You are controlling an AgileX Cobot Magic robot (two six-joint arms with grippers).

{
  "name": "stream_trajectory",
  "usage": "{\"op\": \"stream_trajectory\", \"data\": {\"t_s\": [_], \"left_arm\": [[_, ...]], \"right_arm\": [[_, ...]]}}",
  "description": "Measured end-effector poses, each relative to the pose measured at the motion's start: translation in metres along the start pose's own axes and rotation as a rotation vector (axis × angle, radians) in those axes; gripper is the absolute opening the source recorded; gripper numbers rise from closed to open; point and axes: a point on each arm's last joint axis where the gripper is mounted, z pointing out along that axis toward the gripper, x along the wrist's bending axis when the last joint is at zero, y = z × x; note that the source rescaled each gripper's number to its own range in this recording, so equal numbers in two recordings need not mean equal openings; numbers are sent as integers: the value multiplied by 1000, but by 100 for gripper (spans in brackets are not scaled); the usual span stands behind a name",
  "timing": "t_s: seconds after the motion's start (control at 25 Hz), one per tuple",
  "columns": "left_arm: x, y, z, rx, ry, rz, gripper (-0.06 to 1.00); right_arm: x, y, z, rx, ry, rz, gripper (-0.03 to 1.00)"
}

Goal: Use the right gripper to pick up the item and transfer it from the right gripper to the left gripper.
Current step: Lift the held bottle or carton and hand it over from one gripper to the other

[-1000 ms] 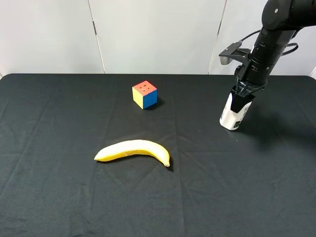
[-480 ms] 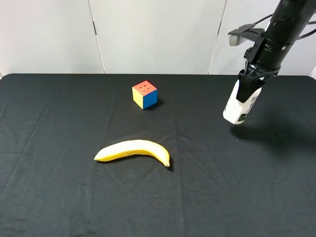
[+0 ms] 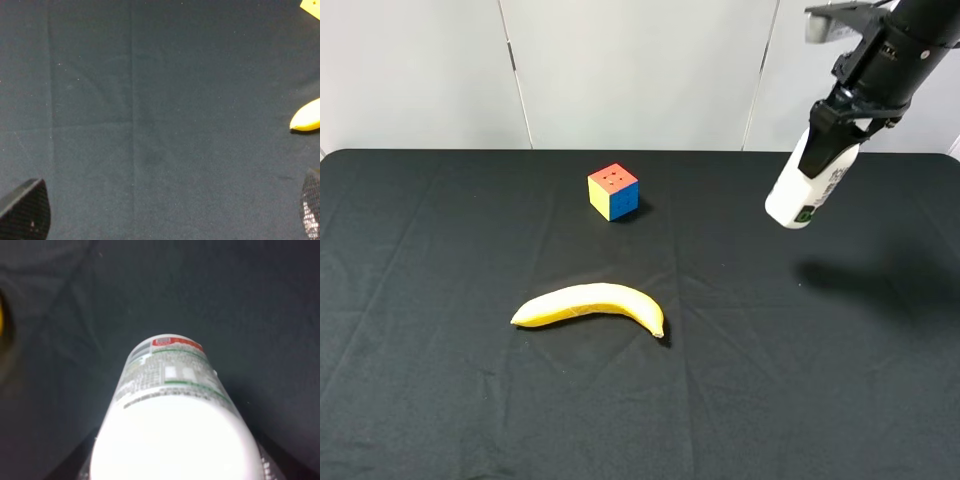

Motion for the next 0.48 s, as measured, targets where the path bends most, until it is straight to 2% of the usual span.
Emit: {"op": "stream_trajectory", "data": {"t_s": [0.2, 0.48], "left_arm": [[0, 0, 0, 0, 0, 0, 100], [0, 0, 0, 0, 0, 0, 100]], "right_arm": [[11, 0, -15, -56, 27, 54, 3], [51, 8, -21, -74, 60, -26, 3]]}}
